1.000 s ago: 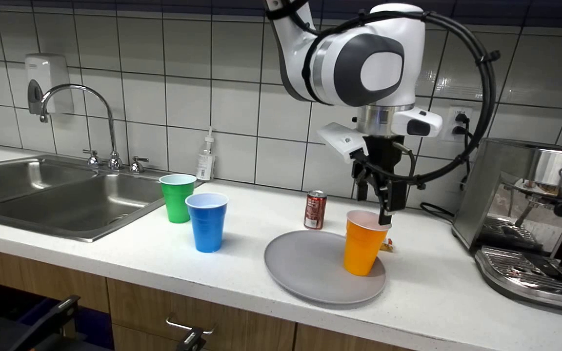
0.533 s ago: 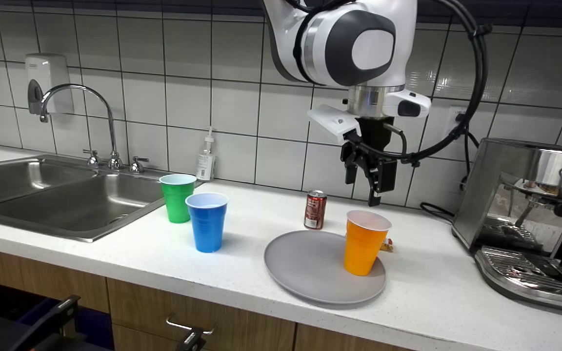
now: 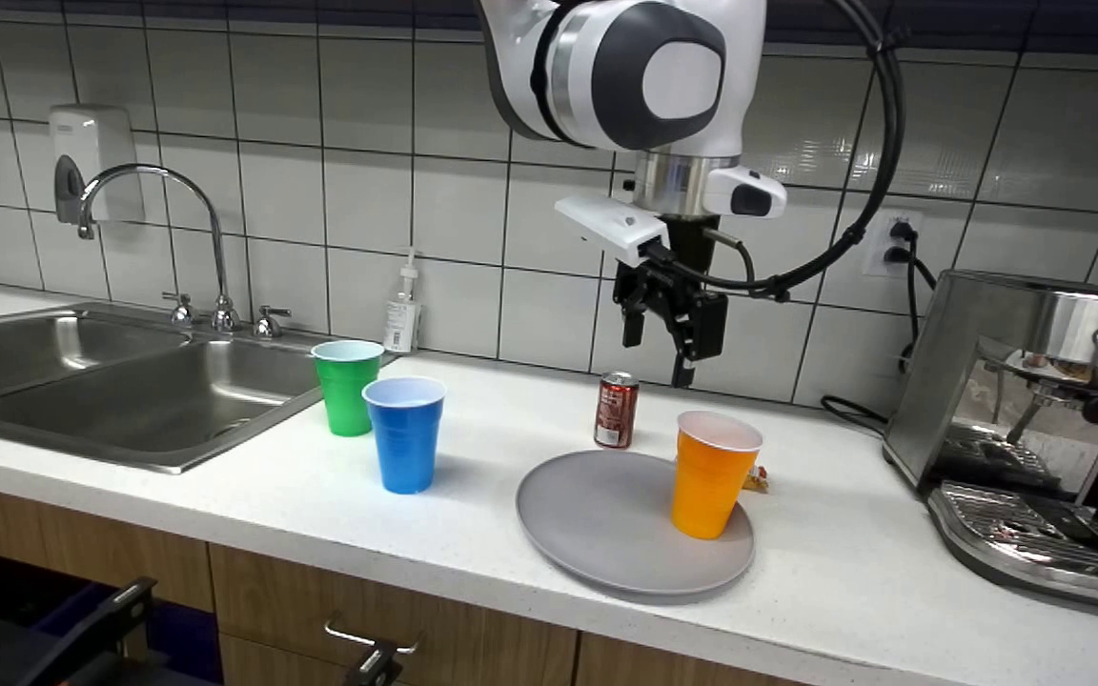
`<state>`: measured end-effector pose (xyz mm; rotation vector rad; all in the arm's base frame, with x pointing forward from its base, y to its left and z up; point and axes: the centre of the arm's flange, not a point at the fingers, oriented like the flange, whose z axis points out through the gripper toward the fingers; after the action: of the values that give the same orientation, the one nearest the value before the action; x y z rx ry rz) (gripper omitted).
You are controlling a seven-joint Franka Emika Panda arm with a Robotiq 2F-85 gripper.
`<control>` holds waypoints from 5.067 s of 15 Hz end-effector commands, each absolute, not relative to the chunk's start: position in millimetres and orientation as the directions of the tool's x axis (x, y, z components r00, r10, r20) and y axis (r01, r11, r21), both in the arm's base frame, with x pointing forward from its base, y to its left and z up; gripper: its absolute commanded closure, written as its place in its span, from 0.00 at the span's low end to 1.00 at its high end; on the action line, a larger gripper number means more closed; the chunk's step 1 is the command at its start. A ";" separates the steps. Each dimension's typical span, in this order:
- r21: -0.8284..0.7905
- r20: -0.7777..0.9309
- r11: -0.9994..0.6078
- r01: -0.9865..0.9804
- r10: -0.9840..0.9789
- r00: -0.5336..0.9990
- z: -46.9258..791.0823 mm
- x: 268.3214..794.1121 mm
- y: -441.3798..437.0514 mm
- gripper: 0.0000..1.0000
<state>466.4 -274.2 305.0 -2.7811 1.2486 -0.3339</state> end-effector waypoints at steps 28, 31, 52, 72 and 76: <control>-0.176 -0.013 -0.972 -0.155 -0.156 0.988 282.8 420.7 -98.5 0.00; -0.170 -0.017 -0.975 -0.144 -0.143 0.990 276.5 421.7 -89.2 0.00; -0.119 -0.019 -0.980 -0.158 -0.156 0.988 235.3 435.8 -75.8 0.00; -0.142 -0.015 -0.972 -0.188 -0.188 0.982 244.9 443.6 -82.9 0.99; -0.175 -0.008 -0.956 -0.235 -0.238 0.971 260.7 448.3 -94.2 0.99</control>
<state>443.3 -85.2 242.8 -2.9824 0.2820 -0.0117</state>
